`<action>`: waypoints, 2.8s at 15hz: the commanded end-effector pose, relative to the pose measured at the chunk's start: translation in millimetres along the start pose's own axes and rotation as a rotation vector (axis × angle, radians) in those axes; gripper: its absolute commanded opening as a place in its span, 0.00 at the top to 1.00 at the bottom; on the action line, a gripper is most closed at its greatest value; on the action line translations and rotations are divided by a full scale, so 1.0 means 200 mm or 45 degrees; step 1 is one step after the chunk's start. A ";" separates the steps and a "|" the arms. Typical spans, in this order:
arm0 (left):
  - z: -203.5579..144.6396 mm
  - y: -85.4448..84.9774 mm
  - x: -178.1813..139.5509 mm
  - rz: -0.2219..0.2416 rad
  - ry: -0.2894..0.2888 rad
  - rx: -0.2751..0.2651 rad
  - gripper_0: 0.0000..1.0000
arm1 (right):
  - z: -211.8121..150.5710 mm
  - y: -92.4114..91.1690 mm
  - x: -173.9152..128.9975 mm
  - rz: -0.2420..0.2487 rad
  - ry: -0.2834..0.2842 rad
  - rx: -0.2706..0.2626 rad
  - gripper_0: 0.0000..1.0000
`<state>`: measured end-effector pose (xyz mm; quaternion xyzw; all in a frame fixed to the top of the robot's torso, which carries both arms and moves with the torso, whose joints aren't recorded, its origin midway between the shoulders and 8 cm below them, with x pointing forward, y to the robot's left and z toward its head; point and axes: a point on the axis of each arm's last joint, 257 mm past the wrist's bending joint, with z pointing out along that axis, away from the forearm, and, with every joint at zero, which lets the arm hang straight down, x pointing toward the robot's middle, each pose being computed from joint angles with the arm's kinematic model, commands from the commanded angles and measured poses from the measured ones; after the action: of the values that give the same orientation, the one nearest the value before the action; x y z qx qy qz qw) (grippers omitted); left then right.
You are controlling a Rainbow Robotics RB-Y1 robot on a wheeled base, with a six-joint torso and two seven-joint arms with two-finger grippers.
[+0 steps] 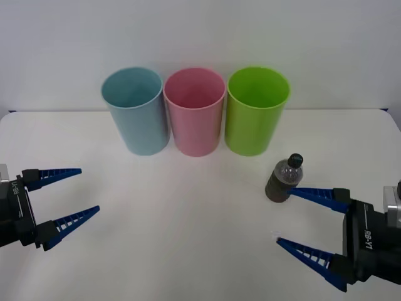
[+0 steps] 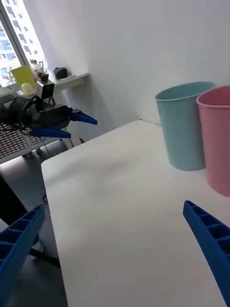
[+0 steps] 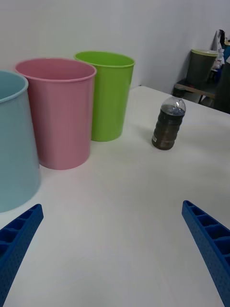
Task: Grasp the object on the table and drop it into the matching bin: aluminum can to the light blue bin, PET bottle to the pink bin.
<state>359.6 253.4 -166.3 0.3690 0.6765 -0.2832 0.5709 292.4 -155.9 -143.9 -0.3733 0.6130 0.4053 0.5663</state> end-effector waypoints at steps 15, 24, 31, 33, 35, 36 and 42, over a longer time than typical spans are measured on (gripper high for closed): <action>0.00 0.00 0.00 0.000 0.000 0.000 0.00 | -0.46 -0.37 0.37 -0.049 0.130 0.299 0.00; 0.00 0.00 0.00 0.000 0.000 0.000 0.00 | -0.43 -0.61 0.58 0.008 0.137 0.503 0.00; 0.00 0.00 0.00 0.000 0.000 0.000 0.00 | -0.29 -0.75 0.69 -0.022 0.092 0.620 0.00; 0.00 0.00 0.00 0.000 0.000 0.000 0.00 | -0.26 -0.83 0.70 -0.070 0.084 0.670 0.00; 0.00 0.00 0.00 0.000 0.000 0.000 0.00 | -0.21 -0.83 0.71 -0.058 0.070 0.671 0.00; 0.00 0.00 0.00 0.000 0.000 0.000 0.00 | -0.19 -0.84 0.72 -0.054 0.073 0.676 0.00; 0.00 0.00 0.00 0.000 0.000 0.000 0.00 | -0.02 -0.92 0.71 -0.049 0.080 0.711 0.00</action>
<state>359.6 253.4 -166.3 0.3690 0.6765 -0.2832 0.5709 443.9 -235.8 -299.0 -0.2289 0.7100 0.2005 0.6351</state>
